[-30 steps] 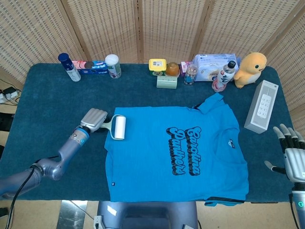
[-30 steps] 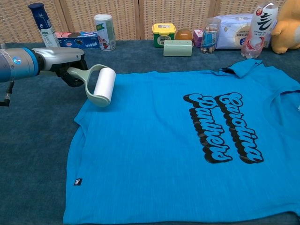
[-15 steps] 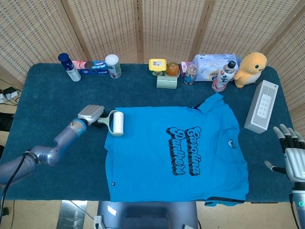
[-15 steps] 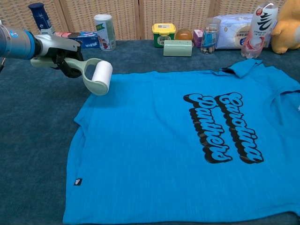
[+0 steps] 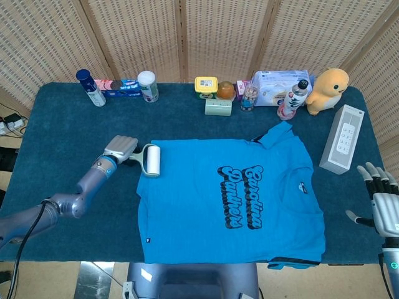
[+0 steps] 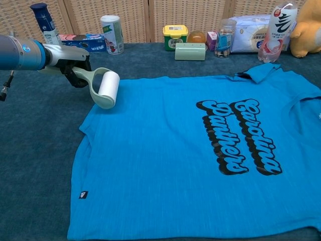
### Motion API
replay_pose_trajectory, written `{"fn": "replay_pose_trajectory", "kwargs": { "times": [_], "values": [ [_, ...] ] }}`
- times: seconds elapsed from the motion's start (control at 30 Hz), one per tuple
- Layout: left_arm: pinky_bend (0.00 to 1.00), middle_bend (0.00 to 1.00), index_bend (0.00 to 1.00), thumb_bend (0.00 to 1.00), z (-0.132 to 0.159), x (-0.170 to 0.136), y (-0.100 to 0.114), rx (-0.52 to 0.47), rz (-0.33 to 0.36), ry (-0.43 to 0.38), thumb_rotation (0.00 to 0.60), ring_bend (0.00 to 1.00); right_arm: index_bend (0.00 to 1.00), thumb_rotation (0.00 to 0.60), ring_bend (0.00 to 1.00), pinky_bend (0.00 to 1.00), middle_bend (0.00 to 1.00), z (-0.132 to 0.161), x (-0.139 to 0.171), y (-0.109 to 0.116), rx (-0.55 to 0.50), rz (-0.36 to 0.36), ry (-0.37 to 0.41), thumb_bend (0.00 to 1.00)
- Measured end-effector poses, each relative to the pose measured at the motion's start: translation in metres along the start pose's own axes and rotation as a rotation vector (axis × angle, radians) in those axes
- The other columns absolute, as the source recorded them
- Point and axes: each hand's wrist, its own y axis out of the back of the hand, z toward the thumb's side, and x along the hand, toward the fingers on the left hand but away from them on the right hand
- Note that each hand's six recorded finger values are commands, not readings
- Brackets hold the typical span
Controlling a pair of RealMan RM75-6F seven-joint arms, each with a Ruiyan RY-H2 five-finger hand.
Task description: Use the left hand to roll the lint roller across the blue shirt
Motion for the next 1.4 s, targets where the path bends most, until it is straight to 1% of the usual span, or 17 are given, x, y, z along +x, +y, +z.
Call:
{"fn": "replay_pose_trajectory", "kwargs": {
  "times": [0.27,0.63,1.4],
  "values": [
    [1.0,0.92,1.0,1.0,0.011,0.008,-0.003,0.001,0.008,-0.005,0.6,0.98,0.04,0.6,0.0,0.0,0.0,-0.002,-0.001,0.0,-0.008,0.005,-0.005,0.0],
    [1.0,0.92,1.0,1.0,0.024,0.017,-0.005,0.021,-0.009,-0.008,0.6,0.98,0.04,0.6,0.0,0.0,0.0,-0.004,-0.001,0.001,-0.015,0.007,-0.008,0.0],
    [1.0,0.92,1.0,1.0,0.06,0.031,-0.008,0.049,-0.023,-0.013,0.6,0.98,0.04,0.6,0.0,0.0,0.0,-0.008,-0.001,0.006,-0.031,0.001,-0.017,0.0]
  ]
}}
